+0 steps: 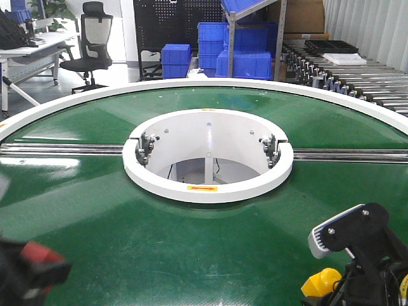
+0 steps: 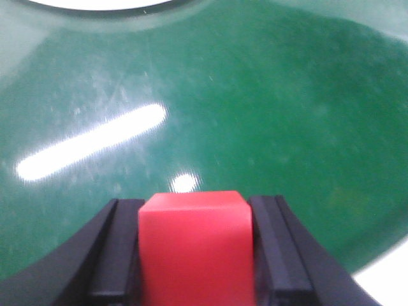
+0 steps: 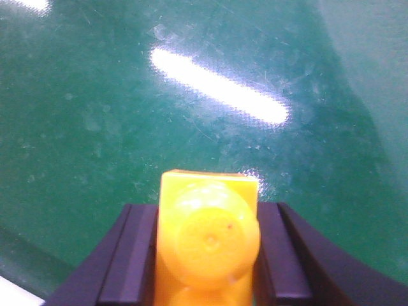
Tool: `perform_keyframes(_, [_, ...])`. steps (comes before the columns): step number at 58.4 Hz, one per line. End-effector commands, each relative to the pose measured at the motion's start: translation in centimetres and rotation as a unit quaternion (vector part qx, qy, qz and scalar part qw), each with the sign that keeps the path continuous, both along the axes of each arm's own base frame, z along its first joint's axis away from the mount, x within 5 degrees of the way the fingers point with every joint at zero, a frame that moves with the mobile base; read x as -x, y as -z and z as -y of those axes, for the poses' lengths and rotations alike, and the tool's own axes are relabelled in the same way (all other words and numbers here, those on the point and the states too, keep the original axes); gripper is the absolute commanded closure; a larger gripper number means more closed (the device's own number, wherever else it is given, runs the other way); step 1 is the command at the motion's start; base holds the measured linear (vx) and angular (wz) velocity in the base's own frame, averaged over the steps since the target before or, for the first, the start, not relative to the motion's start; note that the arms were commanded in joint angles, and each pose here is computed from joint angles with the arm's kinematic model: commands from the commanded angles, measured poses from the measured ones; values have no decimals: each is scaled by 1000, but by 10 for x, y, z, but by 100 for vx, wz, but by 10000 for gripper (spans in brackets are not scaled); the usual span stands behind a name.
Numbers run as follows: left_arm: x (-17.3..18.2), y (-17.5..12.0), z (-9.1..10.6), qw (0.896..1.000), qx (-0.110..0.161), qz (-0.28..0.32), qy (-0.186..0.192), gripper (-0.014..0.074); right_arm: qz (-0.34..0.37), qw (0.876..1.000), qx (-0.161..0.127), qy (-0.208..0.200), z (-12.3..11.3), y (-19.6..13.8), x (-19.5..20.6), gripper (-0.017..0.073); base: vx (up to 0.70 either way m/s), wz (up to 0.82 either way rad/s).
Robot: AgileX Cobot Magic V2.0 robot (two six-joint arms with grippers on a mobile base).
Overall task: Pick red and yellow blocks into blue bin
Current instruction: 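Lift the red cube with the left gripper and pull it back, then drive the base away from the green table holding both blocks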
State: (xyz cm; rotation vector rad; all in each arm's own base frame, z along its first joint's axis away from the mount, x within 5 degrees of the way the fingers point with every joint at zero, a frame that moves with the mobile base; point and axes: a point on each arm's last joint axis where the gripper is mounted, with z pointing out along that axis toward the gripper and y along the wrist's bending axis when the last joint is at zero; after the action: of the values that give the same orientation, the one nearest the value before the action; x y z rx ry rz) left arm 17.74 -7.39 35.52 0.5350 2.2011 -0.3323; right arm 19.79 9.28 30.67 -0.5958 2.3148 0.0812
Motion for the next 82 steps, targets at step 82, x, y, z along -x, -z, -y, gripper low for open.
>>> perform_keyframes(82, [49,-5,-14,998,31,53,1,359,52,998,-16,-9,-1,-18,-1,335,0,0])
